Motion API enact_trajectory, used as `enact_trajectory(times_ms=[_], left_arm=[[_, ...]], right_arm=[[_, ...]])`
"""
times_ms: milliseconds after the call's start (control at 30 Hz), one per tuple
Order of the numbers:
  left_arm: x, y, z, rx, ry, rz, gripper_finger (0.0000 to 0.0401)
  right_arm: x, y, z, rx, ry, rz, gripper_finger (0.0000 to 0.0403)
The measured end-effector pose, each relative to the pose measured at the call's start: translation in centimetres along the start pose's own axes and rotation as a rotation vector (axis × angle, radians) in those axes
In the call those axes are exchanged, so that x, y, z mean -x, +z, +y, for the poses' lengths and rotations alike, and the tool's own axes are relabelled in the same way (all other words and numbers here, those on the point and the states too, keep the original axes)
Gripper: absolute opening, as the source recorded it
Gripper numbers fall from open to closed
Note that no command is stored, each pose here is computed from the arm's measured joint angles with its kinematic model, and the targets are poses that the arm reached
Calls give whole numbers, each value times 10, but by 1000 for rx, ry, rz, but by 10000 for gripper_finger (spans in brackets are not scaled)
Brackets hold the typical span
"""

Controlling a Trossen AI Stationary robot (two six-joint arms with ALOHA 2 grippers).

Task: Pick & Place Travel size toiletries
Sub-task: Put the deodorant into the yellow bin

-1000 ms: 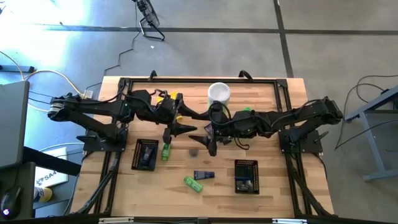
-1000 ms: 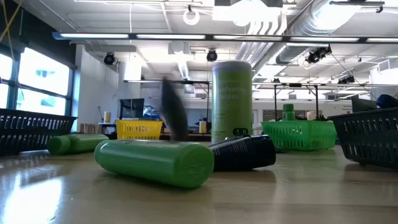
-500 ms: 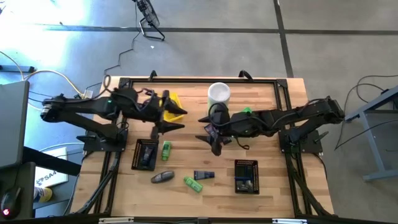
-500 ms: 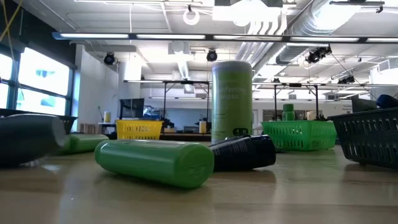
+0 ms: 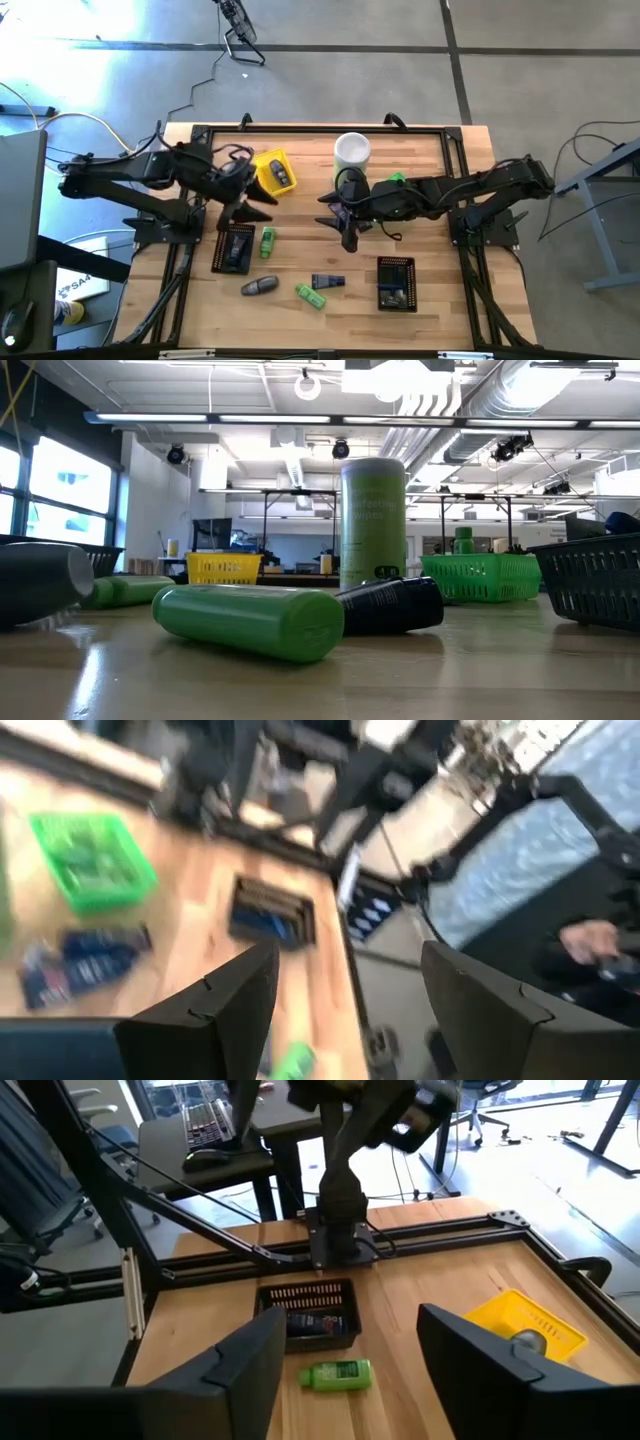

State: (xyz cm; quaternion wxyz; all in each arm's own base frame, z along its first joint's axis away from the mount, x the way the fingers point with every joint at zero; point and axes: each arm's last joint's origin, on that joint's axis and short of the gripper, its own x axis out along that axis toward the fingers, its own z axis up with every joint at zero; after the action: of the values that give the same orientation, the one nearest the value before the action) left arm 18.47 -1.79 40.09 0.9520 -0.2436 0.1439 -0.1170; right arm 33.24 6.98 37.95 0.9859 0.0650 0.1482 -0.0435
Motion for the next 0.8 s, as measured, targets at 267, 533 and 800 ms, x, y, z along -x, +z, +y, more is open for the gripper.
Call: enact_trajectory(times_ms=[267, 533, 800], left_arm=[[-15, -14, -10, 56, -27, 110, 241], [-20, -36, -29, 142, 35, 192, 241], [-17, -71, -44, 193, 209, 352, 241]], right_arm=[[0, 0, 0, 0, -2, 1, 207], [3, -9, -3, 16, -21, 101, 193], [4, -9, -2, -34, -18, 95, 175]])
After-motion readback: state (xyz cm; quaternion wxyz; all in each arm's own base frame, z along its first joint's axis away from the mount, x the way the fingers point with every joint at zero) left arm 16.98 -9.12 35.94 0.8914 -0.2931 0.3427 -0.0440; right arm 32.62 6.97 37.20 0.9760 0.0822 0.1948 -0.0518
